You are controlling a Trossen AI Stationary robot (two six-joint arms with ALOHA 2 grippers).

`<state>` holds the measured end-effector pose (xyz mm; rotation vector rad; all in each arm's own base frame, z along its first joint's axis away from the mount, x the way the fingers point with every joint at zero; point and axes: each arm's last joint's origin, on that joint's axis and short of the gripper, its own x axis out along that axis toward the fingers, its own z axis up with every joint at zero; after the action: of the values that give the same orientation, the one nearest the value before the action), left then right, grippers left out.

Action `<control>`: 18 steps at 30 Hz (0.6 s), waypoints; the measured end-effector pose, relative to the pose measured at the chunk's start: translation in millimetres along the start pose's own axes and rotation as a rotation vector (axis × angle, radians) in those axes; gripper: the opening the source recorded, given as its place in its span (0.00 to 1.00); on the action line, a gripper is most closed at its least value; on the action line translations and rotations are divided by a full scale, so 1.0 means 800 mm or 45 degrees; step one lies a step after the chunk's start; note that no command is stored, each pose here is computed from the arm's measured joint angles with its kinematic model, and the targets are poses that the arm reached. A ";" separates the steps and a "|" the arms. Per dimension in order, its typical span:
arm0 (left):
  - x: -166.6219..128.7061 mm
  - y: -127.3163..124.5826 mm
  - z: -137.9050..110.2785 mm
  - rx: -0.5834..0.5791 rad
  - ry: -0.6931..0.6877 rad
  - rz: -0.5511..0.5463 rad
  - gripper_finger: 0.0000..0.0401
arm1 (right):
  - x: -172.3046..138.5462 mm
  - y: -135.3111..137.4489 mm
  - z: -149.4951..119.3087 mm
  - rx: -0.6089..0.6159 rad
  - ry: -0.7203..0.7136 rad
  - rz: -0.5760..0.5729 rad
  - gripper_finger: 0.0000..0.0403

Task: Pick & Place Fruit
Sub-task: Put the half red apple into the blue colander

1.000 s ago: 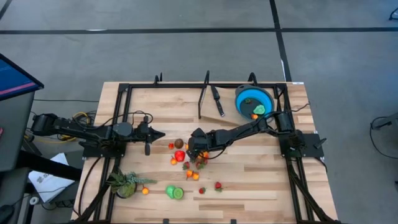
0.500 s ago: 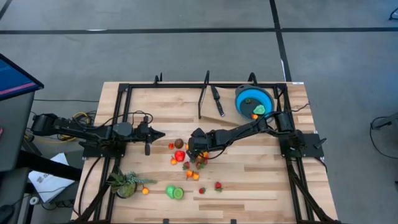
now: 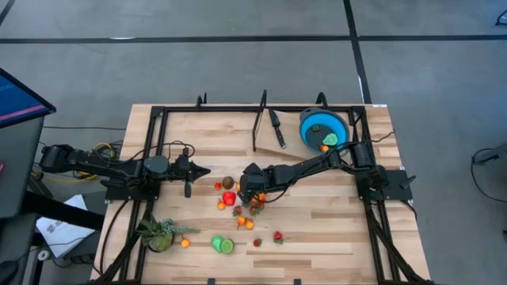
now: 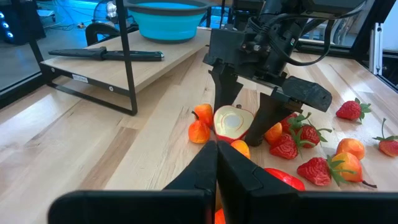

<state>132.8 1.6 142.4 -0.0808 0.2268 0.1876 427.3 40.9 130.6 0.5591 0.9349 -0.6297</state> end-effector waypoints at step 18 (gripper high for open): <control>0.000 0.000 0.000 0.000 0.000 0.000 0.00 | 0.000 0.000 -0.002 -0.168 0.054 0.035 0.77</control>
<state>132.8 1.6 142.5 -0.0809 0.2265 0.1879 426.6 42.2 129.9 0.4681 0.9993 -0.5290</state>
